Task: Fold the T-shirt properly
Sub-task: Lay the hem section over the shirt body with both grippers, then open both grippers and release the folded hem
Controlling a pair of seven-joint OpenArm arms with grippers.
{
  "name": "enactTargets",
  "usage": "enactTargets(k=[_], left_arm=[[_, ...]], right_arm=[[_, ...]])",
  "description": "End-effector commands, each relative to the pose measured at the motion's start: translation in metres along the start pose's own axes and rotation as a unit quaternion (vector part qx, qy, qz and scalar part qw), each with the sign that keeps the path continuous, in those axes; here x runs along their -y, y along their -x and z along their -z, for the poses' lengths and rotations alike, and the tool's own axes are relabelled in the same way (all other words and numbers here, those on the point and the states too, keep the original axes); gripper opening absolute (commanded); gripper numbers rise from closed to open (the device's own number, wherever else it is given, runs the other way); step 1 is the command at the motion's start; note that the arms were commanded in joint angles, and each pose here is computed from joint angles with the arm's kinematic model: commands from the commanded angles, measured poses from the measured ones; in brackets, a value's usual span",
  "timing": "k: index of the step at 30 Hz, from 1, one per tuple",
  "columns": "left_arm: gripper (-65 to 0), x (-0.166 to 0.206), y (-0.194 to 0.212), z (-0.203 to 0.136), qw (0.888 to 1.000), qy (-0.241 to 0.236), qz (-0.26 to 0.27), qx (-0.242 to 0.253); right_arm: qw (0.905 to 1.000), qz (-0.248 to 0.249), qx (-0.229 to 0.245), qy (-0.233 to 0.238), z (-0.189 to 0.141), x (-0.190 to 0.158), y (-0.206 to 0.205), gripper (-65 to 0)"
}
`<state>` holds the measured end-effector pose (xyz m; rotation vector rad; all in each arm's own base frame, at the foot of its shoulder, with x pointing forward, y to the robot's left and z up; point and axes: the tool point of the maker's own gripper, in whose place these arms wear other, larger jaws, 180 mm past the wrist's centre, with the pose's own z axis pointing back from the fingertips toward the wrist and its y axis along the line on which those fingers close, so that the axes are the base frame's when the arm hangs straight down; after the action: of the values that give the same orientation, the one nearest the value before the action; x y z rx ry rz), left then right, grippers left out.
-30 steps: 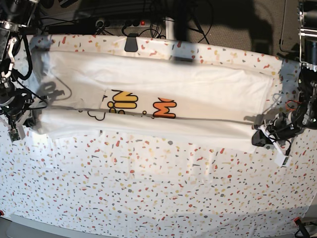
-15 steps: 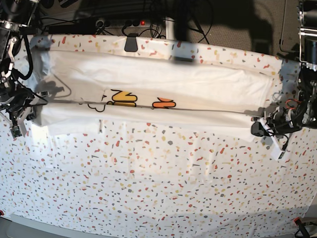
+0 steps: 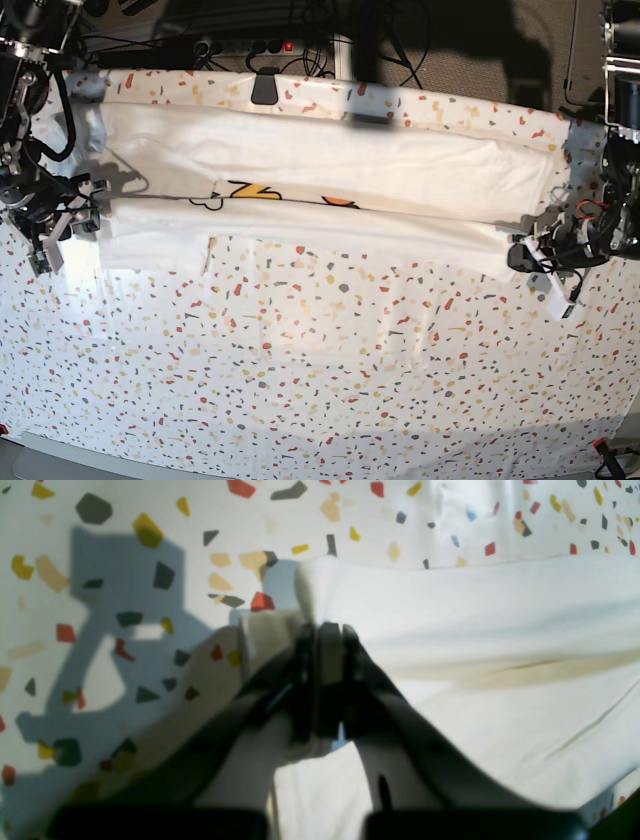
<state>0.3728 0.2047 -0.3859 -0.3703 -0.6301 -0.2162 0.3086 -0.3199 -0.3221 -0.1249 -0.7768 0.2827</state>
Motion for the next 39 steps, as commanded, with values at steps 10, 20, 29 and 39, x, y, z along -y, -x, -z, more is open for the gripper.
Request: enactTargets(k=[10,20,29,39], left_arm=[[-44.7,-0.007,0.005,-0.012,0.999,-0.009,0.013,-0.051],[-44.7,-0.029,-0.003,-0.014,0.995,-0.074,0.061,-0.039],[-44.7,0.007,-0.042,-0.021,0.997,-0.015,0.061,0.04],[-44.7,-0.003,-0.054,-0.021,0.992,-0.055,0.088,0.069]], right_arm=[[0.9996,-0.008,0.026,0.011,-0.006,0.01,-0.017,-34.6],[0.9995,-0.009,0.026,0.012,-0.007,0.011,-0.018,-34.6],[0.9995,-0.009,0.026,0.013,-0.007,0.011,-0.018,-34.6],[0.9996,-0.009,0.025,0.012,-0.006,0.011,-0.017,-34.6]])
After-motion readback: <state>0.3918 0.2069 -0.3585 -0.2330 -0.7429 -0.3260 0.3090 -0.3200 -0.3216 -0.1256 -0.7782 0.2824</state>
